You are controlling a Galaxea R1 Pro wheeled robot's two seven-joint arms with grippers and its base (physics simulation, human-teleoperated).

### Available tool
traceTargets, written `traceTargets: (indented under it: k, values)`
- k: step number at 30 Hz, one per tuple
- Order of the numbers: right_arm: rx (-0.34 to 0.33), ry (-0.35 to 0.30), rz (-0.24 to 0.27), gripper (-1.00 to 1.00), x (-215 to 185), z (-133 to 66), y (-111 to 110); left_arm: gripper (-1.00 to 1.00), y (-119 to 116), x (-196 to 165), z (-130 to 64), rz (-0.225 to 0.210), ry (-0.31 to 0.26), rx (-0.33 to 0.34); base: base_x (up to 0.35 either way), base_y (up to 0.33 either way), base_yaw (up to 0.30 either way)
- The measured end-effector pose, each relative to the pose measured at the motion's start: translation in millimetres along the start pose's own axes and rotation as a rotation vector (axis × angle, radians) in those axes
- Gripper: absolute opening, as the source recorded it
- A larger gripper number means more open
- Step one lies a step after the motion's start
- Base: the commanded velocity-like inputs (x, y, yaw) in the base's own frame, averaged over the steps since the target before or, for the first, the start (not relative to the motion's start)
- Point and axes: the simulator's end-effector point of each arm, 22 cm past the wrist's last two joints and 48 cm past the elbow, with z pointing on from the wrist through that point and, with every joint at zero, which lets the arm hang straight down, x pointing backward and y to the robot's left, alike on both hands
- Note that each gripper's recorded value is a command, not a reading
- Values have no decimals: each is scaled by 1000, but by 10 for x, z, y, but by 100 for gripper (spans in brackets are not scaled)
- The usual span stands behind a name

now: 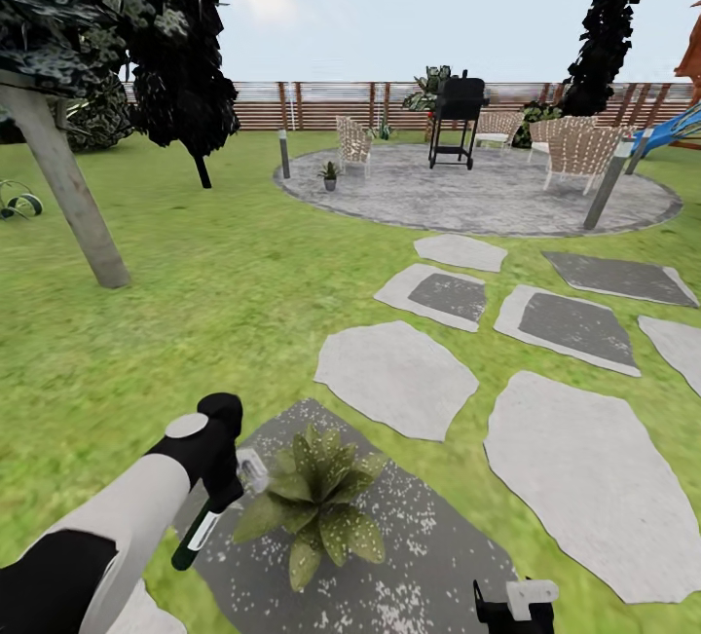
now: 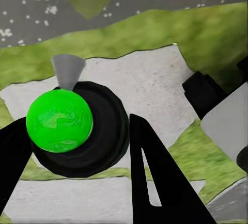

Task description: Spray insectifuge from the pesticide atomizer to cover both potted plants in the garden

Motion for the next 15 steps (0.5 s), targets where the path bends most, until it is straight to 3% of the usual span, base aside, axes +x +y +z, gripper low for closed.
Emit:
traceTargets:
  k: [3,9,15]
  values:
    - [0,0,0,100,0,0,0,-100,-23,-19,3,1,-3,4,-2,-6,0]
    - [0,0,0,100,0,0,-1,-100,-50,-60,-3,8,-6,2,-57,-181,0]
    - [0,0,0,100,0,0,0,-100,-19,-31,-6,4,-5,-1,-9,-27,0]
